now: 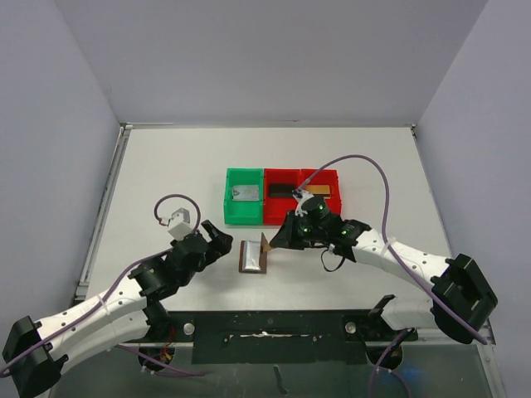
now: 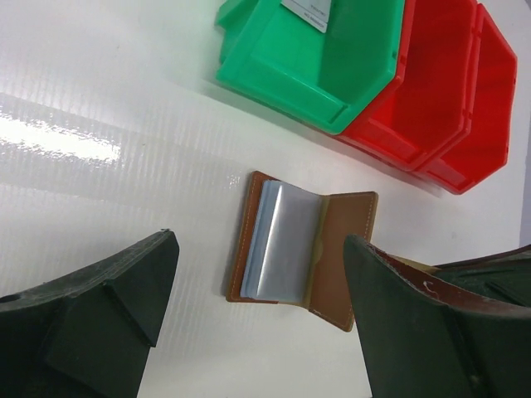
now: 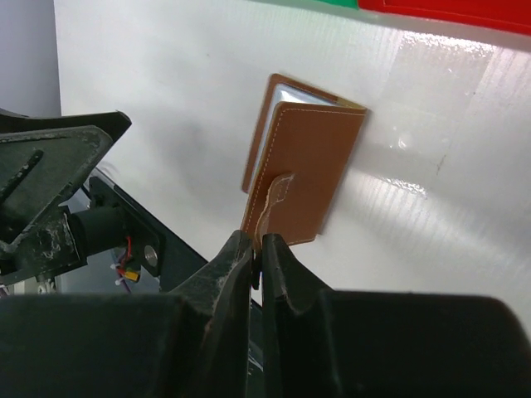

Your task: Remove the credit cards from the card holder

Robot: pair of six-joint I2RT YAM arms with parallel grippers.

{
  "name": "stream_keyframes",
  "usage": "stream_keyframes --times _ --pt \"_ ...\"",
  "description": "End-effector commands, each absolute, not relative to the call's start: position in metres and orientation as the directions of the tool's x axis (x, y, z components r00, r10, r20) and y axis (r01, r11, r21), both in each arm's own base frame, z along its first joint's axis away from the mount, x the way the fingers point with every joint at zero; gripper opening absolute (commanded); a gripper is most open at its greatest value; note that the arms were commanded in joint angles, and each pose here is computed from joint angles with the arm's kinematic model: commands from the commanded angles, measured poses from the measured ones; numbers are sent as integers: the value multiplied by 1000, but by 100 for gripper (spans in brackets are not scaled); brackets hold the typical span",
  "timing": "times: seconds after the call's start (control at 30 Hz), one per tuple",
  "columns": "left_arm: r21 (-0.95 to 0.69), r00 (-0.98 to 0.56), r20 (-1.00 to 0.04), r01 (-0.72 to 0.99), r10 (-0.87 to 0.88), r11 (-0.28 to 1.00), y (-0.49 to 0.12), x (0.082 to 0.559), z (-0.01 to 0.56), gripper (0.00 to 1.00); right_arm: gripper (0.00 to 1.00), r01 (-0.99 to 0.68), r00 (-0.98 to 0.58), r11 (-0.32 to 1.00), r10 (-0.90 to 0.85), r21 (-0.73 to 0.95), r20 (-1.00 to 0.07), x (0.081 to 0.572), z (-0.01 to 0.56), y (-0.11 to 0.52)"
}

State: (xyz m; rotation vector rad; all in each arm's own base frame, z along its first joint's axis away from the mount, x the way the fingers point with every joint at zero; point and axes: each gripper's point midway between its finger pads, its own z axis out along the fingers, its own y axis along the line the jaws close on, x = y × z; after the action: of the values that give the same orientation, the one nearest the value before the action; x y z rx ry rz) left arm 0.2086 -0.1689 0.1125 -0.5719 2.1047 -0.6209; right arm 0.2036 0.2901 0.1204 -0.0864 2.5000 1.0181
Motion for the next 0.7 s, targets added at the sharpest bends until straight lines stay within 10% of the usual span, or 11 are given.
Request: stream_keyframes --times 0.0,0.67 --pt "-660 -524 -606 -89 -598 746 -187 218 135 80 3 -199 -888 719 156 666 -433 208 123 279" --pt "-624 -793 -557 205 -245 754 -293 211 108 59 3 -12 -903 790 255 613 -346 186 48 210"
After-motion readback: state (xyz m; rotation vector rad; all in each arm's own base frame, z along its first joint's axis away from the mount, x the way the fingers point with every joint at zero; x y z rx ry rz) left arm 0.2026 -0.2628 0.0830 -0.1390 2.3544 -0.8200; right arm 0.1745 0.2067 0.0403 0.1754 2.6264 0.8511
